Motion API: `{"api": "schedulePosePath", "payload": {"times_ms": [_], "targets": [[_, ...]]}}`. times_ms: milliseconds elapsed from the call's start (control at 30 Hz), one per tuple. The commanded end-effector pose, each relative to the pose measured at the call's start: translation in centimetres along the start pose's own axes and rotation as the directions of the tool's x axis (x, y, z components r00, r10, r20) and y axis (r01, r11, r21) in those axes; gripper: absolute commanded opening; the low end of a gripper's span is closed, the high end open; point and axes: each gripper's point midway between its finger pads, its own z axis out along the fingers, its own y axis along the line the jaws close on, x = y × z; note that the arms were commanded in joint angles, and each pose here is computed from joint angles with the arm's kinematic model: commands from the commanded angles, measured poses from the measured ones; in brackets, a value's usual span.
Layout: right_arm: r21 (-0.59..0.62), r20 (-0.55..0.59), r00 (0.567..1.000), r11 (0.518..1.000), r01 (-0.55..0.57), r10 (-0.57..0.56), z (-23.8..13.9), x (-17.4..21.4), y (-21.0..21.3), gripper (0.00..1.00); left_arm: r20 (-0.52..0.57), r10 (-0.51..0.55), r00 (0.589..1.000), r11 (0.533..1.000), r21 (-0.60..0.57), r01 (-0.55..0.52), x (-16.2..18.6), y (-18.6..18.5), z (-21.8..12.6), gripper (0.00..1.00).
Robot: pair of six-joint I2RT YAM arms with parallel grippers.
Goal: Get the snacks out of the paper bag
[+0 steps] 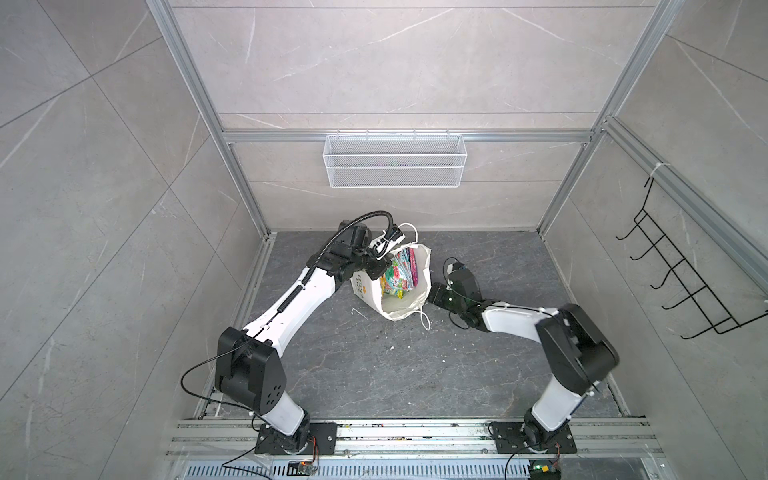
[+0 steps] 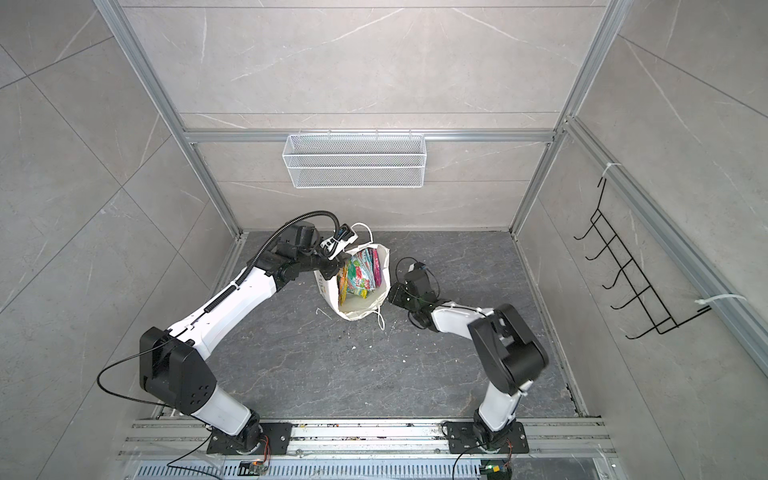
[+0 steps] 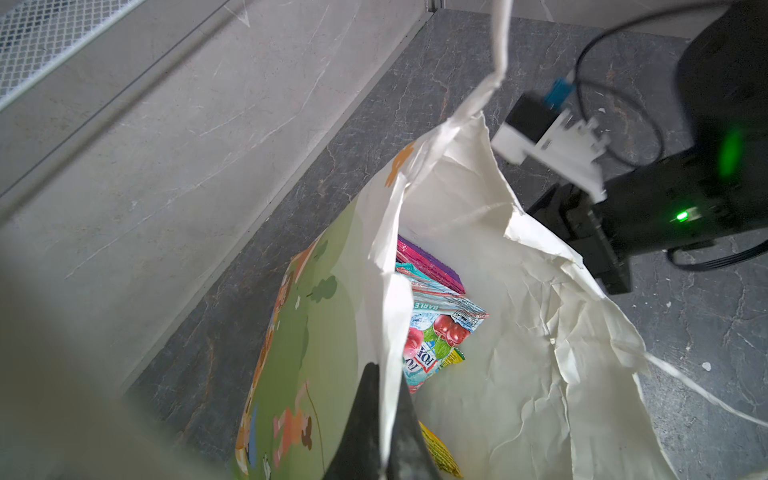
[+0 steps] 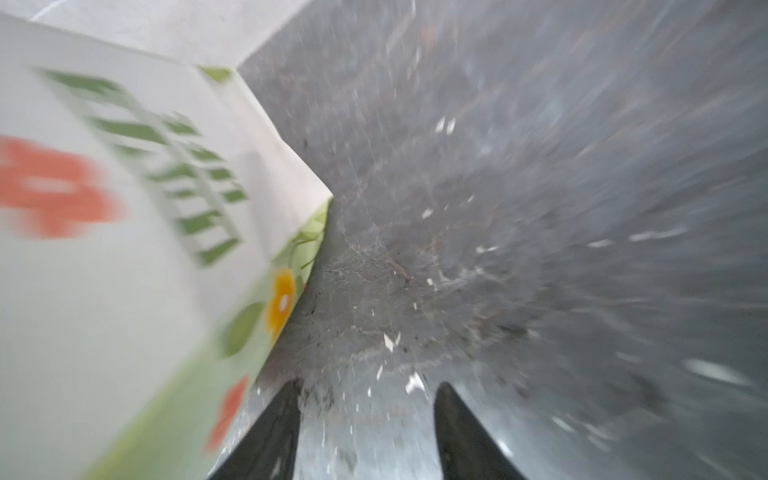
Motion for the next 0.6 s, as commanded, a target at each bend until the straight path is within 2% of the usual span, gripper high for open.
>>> {"api": "schedulePosePath", "payload": {"times_ms": [0, 33, 67, 100, 200, 267, 333, 400, 567], "targets": [[0.053, -0.101, 0.984, 0.987, 0.149, -0.144, -3.8, 0.3, -1.5, 0.72, 0.104, -0.016, 0.994, 0.999, -0.033, 0.020, -3.1, 0.3, -1.6, 0.00], [-0.117, -0.148, 0.976, 0.983, 0.142, -0.159, -4.7, 0.2, 0.5, 0.56, 0.102, -0.027, 0.994, 0.999, -0.033, 0.031, -3.0, 0.3, -1.5, 0.00], [-0.232, -0.150, 0.972, 0.962, 0.145, -0.183, -5.9, -0.2, 2.4, 0.39, 0.102, -0.036, 0.994, 0.999, -0.033, 0.040, -3.0, 0.3, -1.4, 0.00], [-0.297, -0.124, 0.970, 0.940, 0.166, -0.210, -7.1, -0.5, 3.8, 0.34, 0.103, -0.043, 0.994, 0.998, -0.032, 0.047, -3.1, 0.3, -1.5, 0.00], [-0.381, -0.014, 0.967, 0.896, 0.230, -0.254, -10.2, -1.3, 8.0, 0.35, 0.112, -0.054, 0.992, 0.998, -0.033, 0.058, -3.5, 0.3, -1.8, 0.00], [-0.441, 0.014, 0.958, 0.858, 0.264, -0.287, -10.8, -1.0, 10.7, 0.33, 0.116, -0.053, 0.992, 0.998, -0.032, 0.057, -3.7, 0.3, -2.0, 0.00], [-0.463, -0.004, 0.965, 0.855, 0.232, -0.264, -10.0, -1.0, 12.2, 0.25, 0.117, -0.044, 0.992, 0.999, -0.019, 0.047, -3.8, 0.1, -2.1, 0.00], [-0.518, -0.019, 0.973, 0.835, 0.186, -0.229, -9.3, -1.2, 13.9, 0.22, 0.116, -0.036, 0.993, 0.999, -0.014, 0.038, -3.9, -0.1, -2.2, 0.00], [-0.538, -0.039, 0.977, 0.828, 0.156, -0.209, -7.1, -0.4, 17.3, 0.29, 0.105, -0.029, 0.994, 0.999, -0.019, 0.031, -4.0, 0.0, -2.5, 0.00]]}}
